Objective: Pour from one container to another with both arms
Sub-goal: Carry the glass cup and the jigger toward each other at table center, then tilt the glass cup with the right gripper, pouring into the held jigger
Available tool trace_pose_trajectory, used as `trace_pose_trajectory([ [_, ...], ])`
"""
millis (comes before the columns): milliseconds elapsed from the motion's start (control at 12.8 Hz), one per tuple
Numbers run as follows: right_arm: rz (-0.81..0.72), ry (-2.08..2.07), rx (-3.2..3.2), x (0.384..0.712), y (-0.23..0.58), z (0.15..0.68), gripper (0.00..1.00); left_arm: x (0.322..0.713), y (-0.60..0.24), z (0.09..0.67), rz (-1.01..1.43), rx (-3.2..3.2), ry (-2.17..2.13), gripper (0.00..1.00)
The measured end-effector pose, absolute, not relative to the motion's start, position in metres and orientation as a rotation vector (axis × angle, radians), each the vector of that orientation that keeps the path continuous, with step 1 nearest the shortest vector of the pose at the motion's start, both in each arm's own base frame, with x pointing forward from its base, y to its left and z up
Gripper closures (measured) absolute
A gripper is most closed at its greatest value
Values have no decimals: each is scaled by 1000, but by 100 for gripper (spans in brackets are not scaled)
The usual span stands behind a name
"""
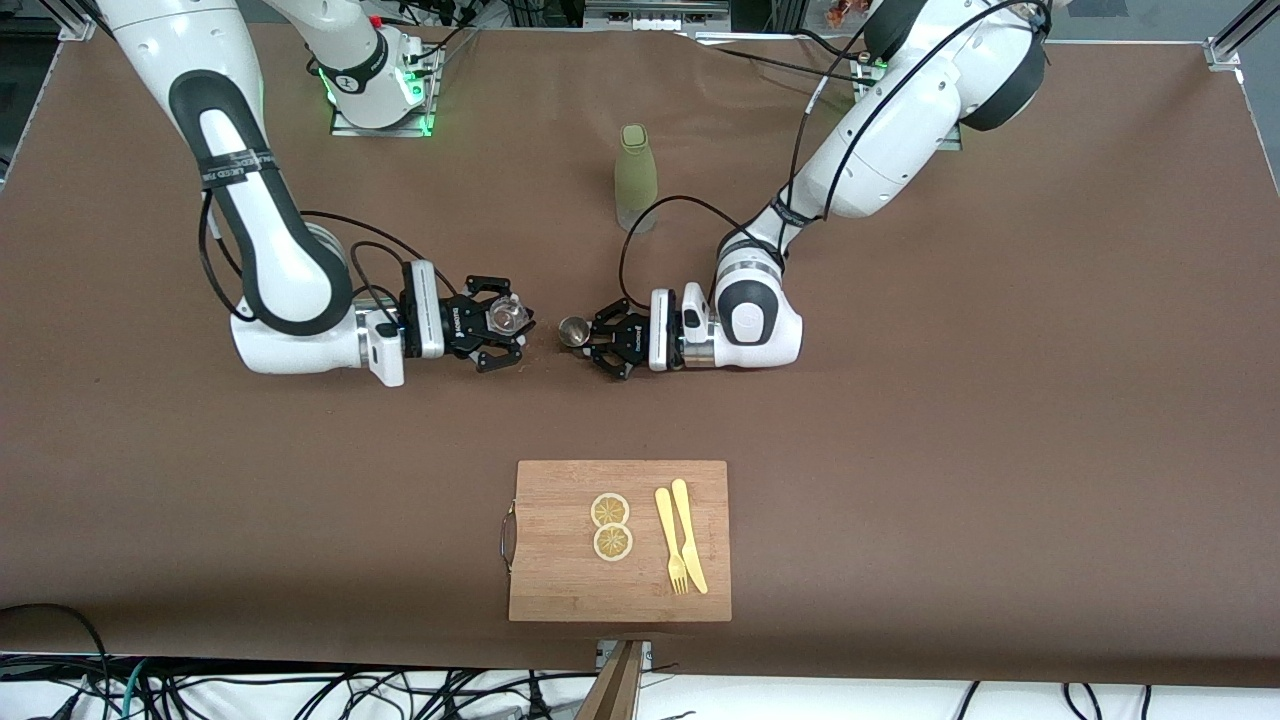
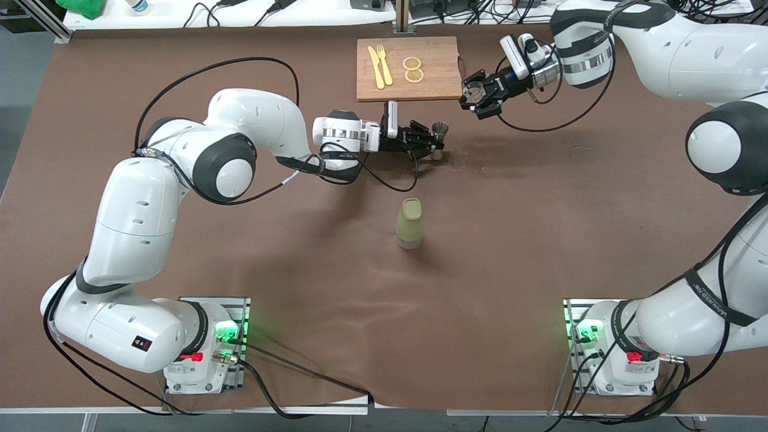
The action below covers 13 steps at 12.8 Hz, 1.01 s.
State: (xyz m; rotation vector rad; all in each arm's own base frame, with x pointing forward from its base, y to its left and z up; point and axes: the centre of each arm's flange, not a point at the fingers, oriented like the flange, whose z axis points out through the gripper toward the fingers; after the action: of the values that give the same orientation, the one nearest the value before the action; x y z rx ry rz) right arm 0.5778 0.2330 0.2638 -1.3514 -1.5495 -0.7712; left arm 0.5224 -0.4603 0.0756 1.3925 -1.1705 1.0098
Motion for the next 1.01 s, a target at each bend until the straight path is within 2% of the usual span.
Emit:
trace_pose_trajectory([
  [624,-704,-1575,-1456,558,264,250,84,525,-467,82,1025,1384,-1172,79],
  [1014,-587,-1613,-1575,556,267,285,84,526,-467,83,1028,1382,-1173,79],
])
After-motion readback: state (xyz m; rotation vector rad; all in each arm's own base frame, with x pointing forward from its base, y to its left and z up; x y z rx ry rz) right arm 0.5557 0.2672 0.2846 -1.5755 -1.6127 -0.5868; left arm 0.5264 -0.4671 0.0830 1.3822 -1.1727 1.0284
